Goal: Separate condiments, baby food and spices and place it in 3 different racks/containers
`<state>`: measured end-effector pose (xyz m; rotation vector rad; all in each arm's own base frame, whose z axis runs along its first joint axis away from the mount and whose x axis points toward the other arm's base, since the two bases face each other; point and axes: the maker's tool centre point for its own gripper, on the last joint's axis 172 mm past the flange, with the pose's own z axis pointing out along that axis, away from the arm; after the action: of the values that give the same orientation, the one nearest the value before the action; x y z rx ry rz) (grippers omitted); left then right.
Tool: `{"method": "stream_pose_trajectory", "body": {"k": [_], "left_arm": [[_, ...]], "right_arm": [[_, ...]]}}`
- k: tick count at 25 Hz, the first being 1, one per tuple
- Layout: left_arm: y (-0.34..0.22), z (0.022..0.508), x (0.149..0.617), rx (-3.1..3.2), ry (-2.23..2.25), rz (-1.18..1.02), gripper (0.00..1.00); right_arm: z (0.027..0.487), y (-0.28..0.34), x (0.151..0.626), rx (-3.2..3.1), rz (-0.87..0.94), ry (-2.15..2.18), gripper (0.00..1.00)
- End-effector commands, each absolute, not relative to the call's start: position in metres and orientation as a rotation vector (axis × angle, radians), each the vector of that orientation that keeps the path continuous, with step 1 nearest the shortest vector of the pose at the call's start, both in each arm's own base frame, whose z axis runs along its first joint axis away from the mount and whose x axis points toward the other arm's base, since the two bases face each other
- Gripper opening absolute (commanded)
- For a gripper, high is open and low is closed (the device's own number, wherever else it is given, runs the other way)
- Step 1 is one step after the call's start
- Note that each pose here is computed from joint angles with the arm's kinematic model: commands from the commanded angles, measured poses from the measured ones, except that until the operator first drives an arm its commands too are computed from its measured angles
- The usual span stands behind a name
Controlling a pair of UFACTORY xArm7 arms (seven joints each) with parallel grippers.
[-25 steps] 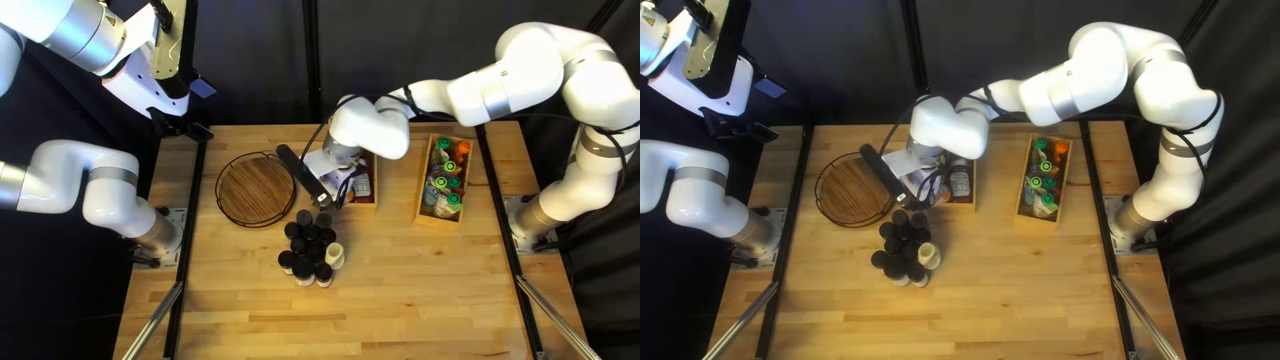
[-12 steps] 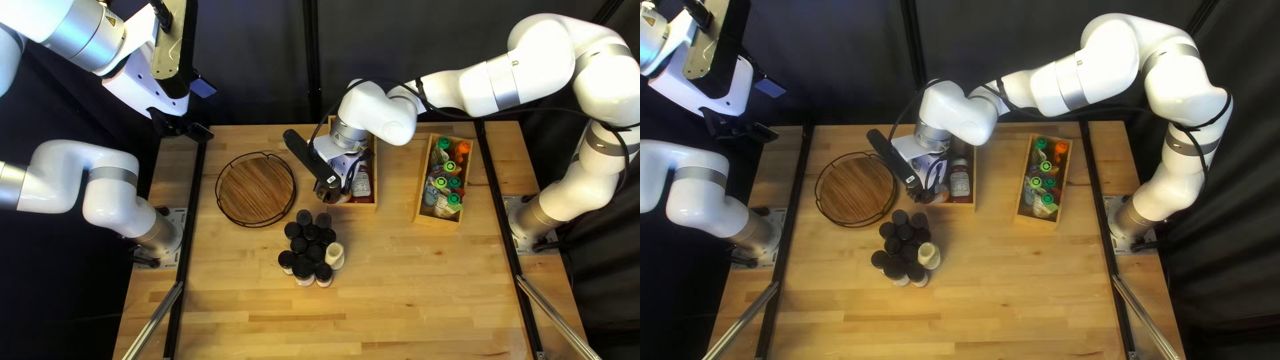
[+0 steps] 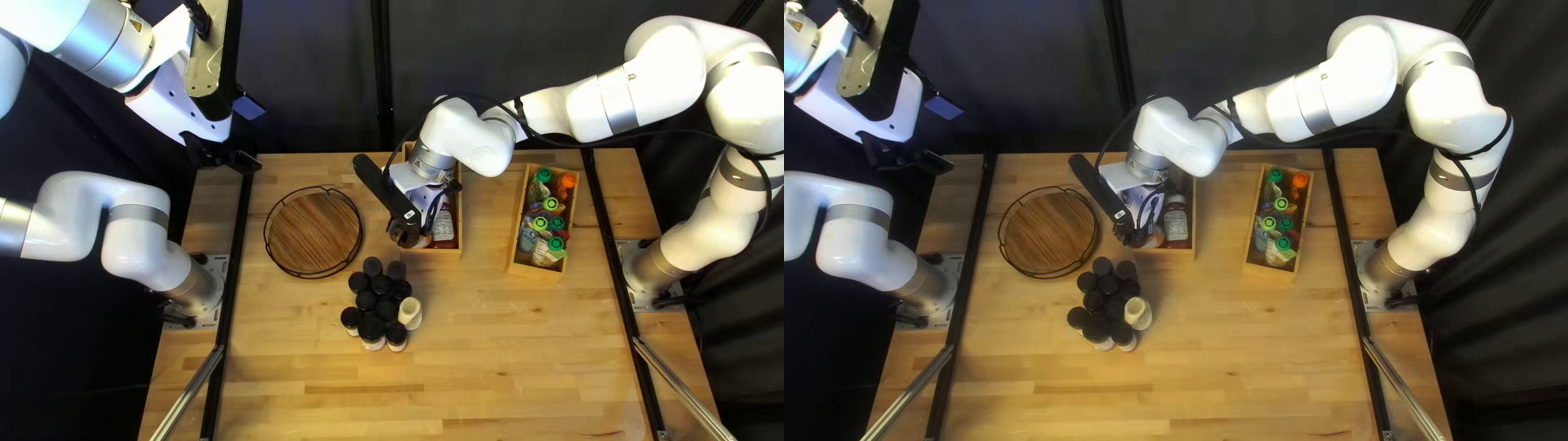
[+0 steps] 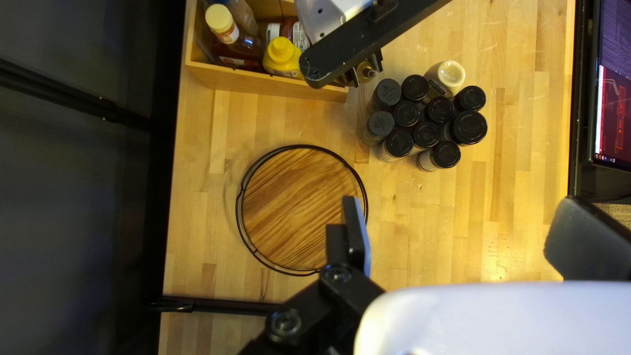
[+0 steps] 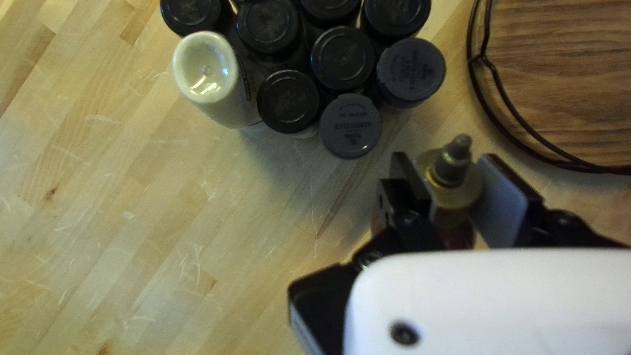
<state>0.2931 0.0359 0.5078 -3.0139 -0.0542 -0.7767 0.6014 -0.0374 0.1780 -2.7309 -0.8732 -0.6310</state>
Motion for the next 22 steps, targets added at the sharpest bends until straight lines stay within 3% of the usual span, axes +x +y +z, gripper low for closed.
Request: {"method": "stream_pose_trajectory", "body": {"k": [1,6,9,22], "left_arm": [[0.036,0.508,0.293,-3.014,-0.054,-0.777,1.00],[0.036,0.508,0.293,-3.014,-0.054,-0.777,1.00],[0.036,0.508,0.293,-3.014,-0.054,-0.777,1.00],[0.036,0.508,0.293,-3.014,-0.054,-0.777,1.00]], "right_arm": [[0.180,-0.039,0.599,-2.741,-0.638,-0.861,0.89],[0.184,-0.040,0.594,-2.750,-0.648,-0.851,0.91],[0.188,-0.037,0.596,-2.757,-0.646,-0.841,1.00],[0.144,-0.016,0.631,-2.804,-0.547,-0.765,1.00]]}}
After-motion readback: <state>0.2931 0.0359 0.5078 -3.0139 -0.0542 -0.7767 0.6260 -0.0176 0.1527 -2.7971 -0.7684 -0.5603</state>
